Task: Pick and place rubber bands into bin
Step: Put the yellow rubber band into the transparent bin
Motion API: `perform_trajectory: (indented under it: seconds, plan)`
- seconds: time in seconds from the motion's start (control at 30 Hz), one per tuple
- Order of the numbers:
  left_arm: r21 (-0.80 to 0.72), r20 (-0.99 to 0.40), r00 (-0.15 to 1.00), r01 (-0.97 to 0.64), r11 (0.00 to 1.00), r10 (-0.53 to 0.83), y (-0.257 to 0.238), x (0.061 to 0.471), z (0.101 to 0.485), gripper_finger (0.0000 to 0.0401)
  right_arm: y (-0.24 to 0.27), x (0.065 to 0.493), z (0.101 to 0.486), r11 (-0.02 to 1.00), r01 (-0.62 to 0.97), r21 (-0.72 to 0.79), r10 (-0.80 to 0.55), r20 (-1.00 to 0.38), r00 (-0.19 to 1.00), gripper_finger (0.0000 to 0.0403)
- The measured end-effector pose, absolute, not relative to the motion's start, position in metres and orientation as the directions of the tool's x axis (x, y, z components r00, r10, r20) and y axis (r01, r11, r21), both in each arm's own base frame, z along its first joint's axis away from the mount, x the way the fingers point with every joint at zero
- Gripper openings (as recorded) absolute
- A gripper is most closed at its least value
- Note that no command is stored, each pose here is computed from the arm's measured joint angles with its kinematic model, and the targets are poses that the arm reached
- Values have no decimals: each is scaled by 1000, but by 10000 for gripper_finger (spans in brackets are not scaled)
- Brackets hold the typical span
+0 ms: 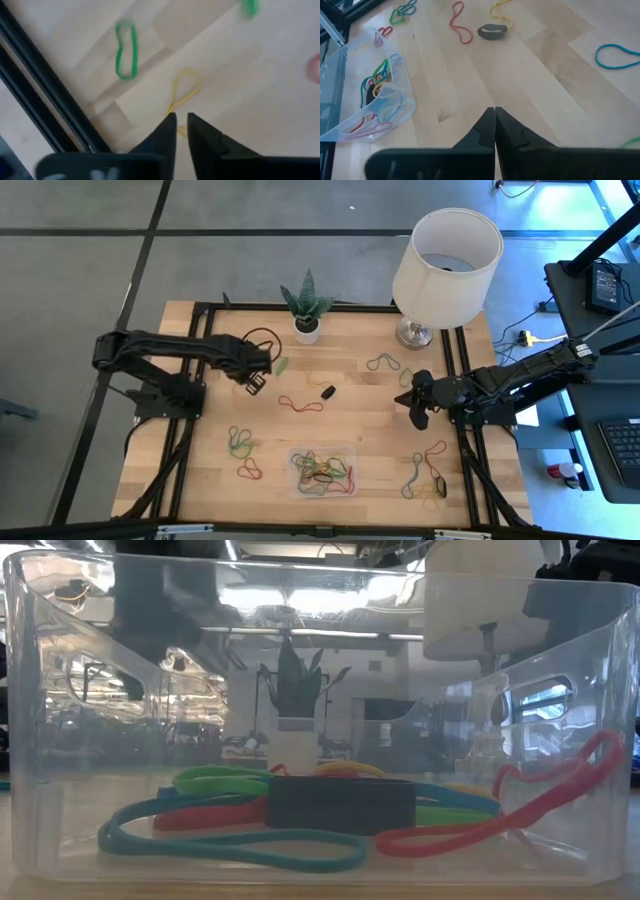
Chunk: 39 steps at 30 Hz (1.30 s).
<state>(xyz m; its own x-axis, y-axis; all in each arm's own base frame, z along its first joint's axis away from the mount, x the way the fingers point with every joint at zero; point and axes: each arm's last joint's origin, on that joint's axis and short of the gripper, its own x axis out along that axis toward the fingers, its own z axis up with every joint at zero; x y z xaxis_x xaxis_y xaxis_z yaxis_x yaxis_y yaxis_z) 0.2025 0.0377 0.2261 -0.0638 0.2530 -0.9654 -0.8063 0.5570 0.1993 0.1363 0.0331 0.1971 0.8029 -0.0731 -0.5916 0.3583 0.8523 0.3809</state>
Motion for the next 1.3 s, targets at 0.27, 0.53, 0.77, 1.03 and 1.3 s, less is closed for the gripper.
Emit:
perform_trajectory:
  seconds: [0.27,0.53,0.77,1.03,1.3]
  plan:
    - [134,-990,-100,-877,461,99,50,175,159,146,33,136,197,838,371,400,-73,-591,803,3]
    - [49,-999,-43,-928,369,25,54,155,125,165,33,137,197,825,380,419,-72,-588,806,3]
    - [46,-999,-40,-921,388,22,55,155,125,66,33,137,198,824,382,418,-79,-583,808,3]
    - [86,-996,-77,-866,493,39,50,164,136,2,33,137,198,824,381,419,-79,-581,810,3]
    - [19,-991,62,-809,587,117,20,204,190,2,33,137,198,829,379,411,-81,-582,809,3]
